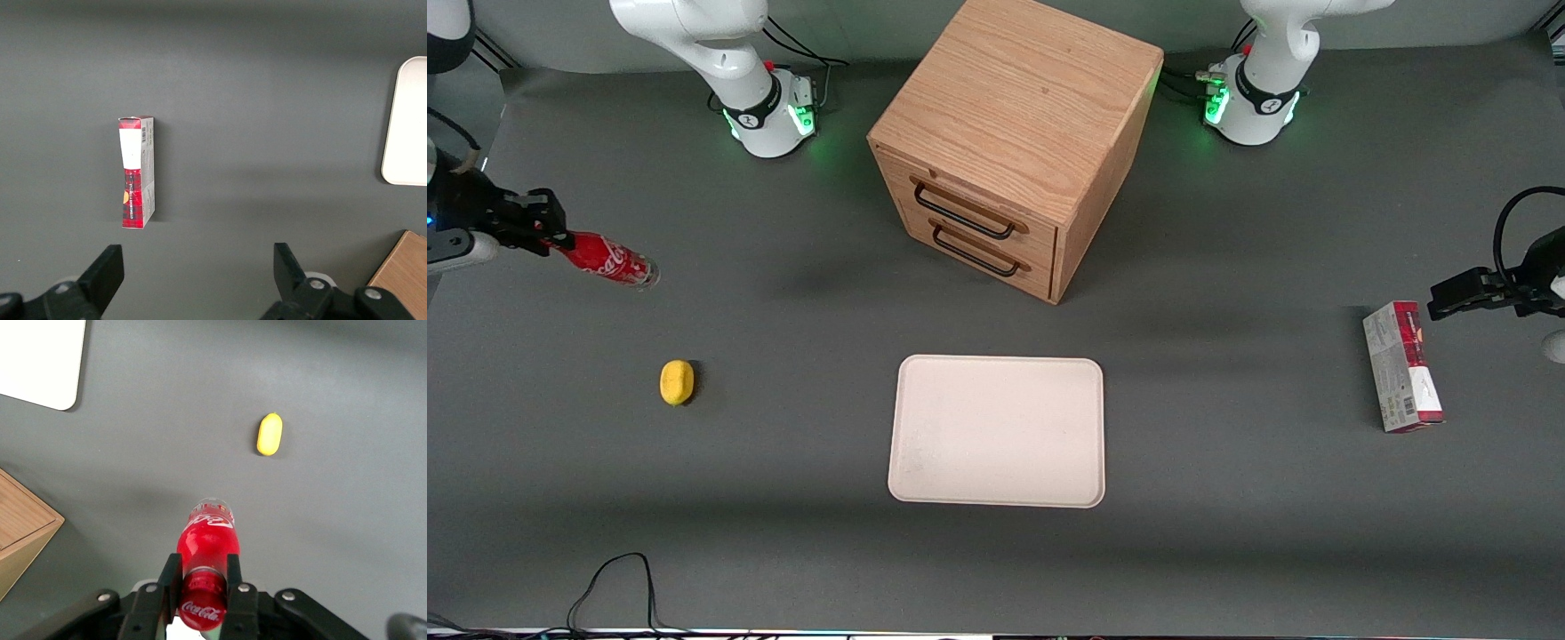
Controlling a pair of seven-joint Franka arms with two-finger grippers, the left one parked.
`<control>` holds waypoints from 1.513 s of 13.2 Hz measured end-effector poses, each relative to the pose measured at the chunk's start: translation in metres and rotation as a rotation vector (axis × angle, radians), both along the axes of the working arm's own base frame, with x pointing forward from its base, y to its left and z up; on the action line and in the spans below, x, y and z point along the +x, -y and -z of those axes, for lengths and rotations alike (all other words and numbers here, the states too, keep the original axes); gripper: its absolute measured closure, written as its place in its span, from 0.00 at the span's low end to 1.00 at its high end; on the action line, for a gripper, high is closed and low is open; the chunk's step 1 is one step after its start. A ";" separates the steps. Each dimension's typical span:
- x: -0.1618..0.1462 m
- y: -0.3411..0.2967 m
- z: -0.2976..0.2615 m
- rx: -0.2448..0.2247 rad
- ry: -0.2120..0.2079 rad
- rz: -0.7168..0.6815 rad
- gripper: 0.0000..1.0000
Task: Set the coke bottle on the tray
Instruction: 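Lift the bottle with the right gripper off the table, then carry the bottle over the cream tray and lower it onto it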
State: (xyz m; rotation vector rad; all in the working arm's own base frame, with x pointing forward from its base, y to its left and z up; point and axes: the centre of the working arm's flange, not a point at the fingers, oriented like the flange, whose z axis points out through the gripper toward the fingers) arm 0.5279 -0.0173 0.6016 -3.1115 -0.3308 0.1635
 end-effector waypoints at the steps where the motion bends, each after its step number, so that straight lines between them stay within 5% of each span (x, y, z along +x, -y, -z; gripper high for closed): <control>1: 0.004 -0.007 0.004 -0.002 0.002 0.006 0.69; 7: 0.110 -0.164 0.059 -0.037 0.008 0.176 0.69; 11: 0.182 -0.257 0.147 0.060 0.066 0.300 0.69; 14: 0.200 -0.293 0.198 0.104 0.118 0.335 0.69; 20: 0.204 -0.325 0.245 0.099 0.165 0.362 0.69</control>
